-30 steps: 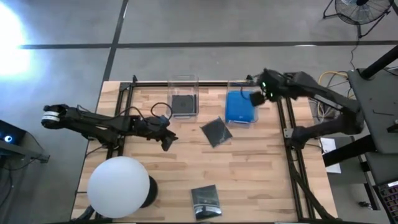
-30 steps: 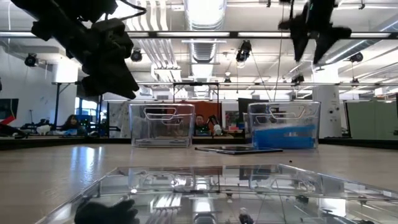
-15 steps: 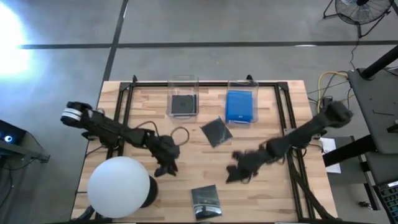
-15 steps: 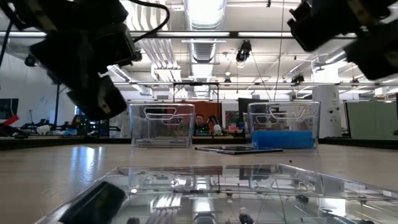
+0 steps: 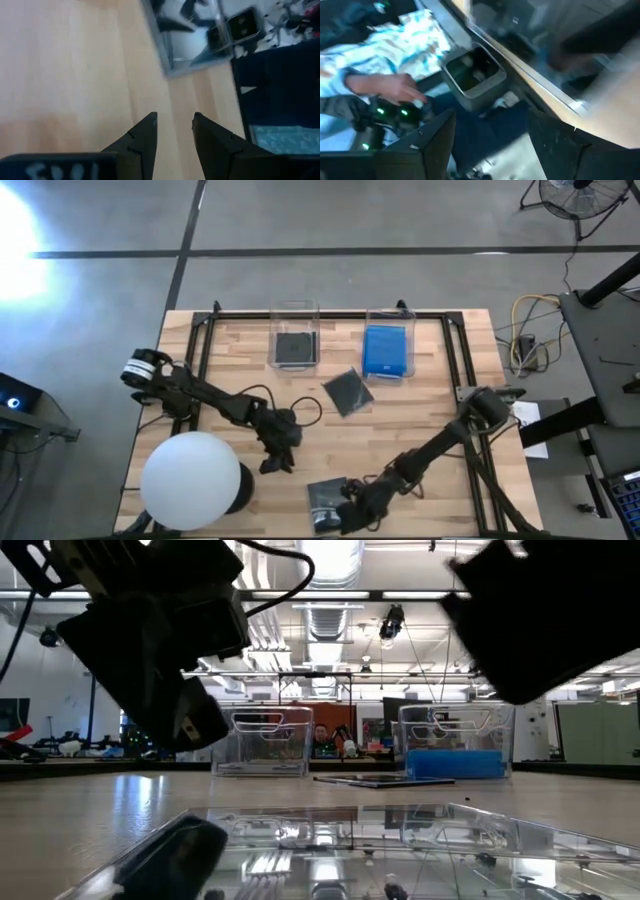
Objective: Pick & place jewel cases by type
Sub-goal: Put the black cd case into the left transparent bin
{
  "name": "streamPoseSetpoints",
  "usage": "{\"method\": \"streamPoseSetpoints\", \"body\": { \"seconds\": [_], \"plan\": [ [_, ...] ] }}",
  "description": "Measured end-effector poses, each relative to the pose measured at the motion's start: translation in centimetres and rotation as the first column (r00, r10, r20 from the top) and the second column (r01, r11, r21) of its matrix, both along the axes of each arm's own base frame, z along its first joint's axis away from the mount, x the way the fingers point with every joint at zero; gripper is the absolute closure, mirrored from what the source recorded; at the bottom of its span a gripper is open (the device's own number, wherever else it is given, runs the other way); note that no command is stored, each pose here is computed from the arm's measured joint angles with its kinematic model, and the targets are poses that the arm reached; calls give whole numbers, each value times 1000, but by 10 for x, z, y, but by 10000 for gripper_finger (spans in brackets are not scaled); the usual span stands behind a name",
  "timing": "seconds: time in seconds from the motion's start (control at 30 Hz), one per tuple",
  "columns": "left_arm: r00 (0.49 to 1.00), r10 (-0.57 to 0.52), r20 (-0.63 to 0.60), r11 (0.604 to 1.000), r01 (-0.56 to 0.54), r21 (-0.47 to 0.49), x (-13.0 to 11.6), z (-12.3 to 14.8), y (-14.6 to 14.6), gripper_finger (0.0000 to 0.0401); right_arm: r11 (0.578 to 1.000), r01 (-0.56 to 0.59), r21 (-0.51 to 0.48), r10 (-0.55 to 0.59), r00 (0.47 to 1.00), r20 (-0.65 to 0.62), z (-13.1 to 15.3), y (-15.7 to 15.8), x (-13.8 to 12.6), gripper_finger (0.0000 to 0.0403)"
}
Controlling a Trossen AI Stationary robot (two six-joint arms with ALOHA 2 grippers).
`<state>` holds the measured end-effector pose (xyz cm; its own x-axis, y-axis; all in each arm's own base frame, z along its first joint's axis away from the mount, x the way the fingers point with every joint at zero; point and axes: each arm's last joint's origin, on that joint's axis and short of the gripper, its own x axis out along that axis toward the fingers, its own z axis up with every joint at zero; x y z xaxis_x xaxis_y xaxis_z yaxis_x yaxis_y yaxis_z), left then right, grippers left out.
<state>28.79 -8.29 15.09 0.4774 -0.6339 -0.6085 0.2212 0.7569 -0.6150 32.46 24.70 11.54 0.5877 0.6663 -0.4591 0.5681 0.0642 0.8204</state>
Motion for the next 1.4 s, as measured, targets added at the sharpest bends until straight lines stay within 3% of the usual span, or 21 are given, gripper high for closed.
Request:
{"method": "streamPoseSetpoints", "body": {
  "seconds": [0.13,0.27,0.4,0.5,0.6,0.63,0.7,0.77,0.87,0.93,0.97,1.0,1.1,1.2,1.4],
  "plan": [
    [999,0,-53,1000,1,14,-7,0,2,295,996,62,-61,-65,997,-48,-10,5,10,165],
    [997,-7,-81,1000,10,28,-14,-1,3,295,982,103,-159,-135,971,-200,-15,2,13,166],
    [994,-21,-107,998,26,52,-18,-2,6,295,927,219,-303,-296,925,-237,-10,-27,22,166],
    [996,-17,-83,997,23,71,-19,2,8,295,817,337,-468,-427,899,-100,7,-61,30,166],
    [1000,15,-19,990,-12,142,-18,8,13,295,664,384,-641,-476,879,32,32,-88,25,167],
    [999,38,9,982,-39,186,-18,12,16,295,648,395,-651,-488,872,44,45,-95,22,168],
    [993,104,62,956,-116,271,-18,17,26,295,661,366,-656,-491,871,-9,67,-103,10,170],
    [971,194,139,906,-231,355,-16,27,38,295,661,300,-688,-492,866,-95,69,-109,-4,170],
    [898,365,245,769,-439,464,-18,40,62,295,655,301,-693,-541,827,-152,62,-112,-18,170],
    [845,449,291,675,-534,509,-21,44,78,295,667,375,-644,-578,806,-130,70,-111,-19,170],
    [832,469,298,655,-554,514,-22,45,86,295,673,399,-623,-587,800,-122,72,-110,-20,170],
    [821,483,305,648,-570,505,-21,45,92,295,668,404,-625,-594,795,-121,71,-110,-20,170],
    [837,485,252,685,-543,485,-21,32,101,295,663,409,-627,-596,795,-112,61,-110,-15,170],
    [837,477,268,683,-545,487,-15,18,101,295,658,421,-624,-602,793,-100,62,-111,-9,170],
    [814,516,266,599,-565,567,-10,-3,96,295,650,394,-650,-601,790,-123,50,-110,-6,170]
  ]
}}
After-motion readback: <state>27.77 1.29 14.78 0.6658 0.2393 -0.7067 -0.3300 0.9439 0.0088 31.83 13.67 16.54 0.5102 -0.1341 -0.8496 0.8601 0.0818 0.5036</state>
